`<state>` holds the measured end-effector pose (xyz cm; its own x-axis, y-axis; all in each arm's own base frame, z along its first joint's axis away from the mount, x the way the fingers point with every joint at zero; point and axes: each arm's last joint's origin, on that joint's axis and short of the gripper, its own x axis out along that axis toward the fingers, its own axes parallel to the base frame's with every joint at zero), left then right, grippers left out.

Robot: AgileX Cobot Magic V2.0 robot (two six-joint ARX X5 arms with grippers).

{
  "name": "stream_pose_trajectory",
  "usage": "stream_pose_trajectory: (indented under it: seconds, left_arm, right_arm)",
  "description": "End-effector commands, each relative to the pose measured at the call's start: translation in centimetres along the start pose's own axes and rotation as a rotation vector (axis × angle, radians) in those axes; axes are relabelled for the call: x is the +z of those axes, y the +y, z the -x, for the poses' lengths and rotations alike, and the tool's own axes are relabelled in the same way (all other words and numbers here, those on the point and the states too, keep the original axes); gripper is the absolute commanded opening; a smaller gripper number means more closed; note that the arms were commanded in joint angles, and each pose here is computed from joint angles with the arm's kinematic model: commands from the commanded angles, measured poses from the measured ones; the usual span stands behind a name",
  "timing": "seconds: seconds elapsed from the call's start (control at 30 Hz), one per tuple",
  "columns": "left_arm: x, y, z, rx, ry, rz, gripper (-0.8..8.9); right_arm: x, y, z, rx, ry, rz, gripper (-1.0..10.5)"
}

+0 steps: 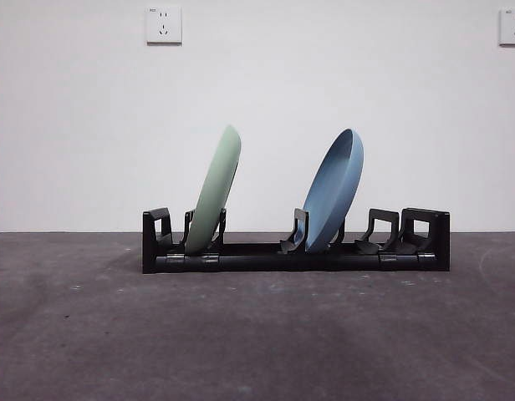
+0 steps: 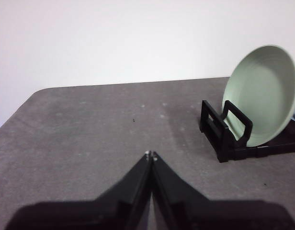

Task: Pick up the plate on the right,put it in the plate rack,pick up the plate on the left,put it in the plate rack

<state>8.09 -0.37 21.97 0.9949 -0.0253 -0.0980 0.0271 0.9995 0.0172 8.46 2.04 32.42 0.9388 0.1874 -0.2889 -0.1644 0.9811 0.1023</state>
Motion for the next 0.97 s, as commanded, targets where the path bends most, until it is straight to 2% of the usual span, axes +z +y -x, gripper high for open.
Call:
stream_pose_trajectory:
  seconds: [0.03, 0.2, 0.47, 0.63, 0.97]
  left_arm:
    - [-1.5, 0.1, -0.5, -0.005, -0.037, 0.009, -0.03]
    - [-3.9, 0.2, -1.5, 0.006, -0.050, 0.007, -0.03]
    - [-6.6, 0.1, -2.2, 0.004, 0.034, 0.020, -0.03]
    - [-7.1, 0.1, -2.2, 0.004, 0.087, 0.022, -0.03]
    - [-7.1, 0.2, -2.2, 0.008, 0.085, 0.025, -0.03]
  right_arm:
    - [-0.2, 0.0, -0.2, -0.002, 0.004, -0.008, 0.1]
    - [-0.2, 0.0, -0.2, -0.003, 0.003, -0.009, 0.1]
    - [-0.2, 0.0, -0.2, -0.002, 0.003, -0.008, 0.1]
    - [-0.2, 0.0, -0.2, -0.002, 0.004, -0.009, 0.1]
    - [-0.2, 0.0, -0.2, -0.002, 0.004, -0.009, 0.1]
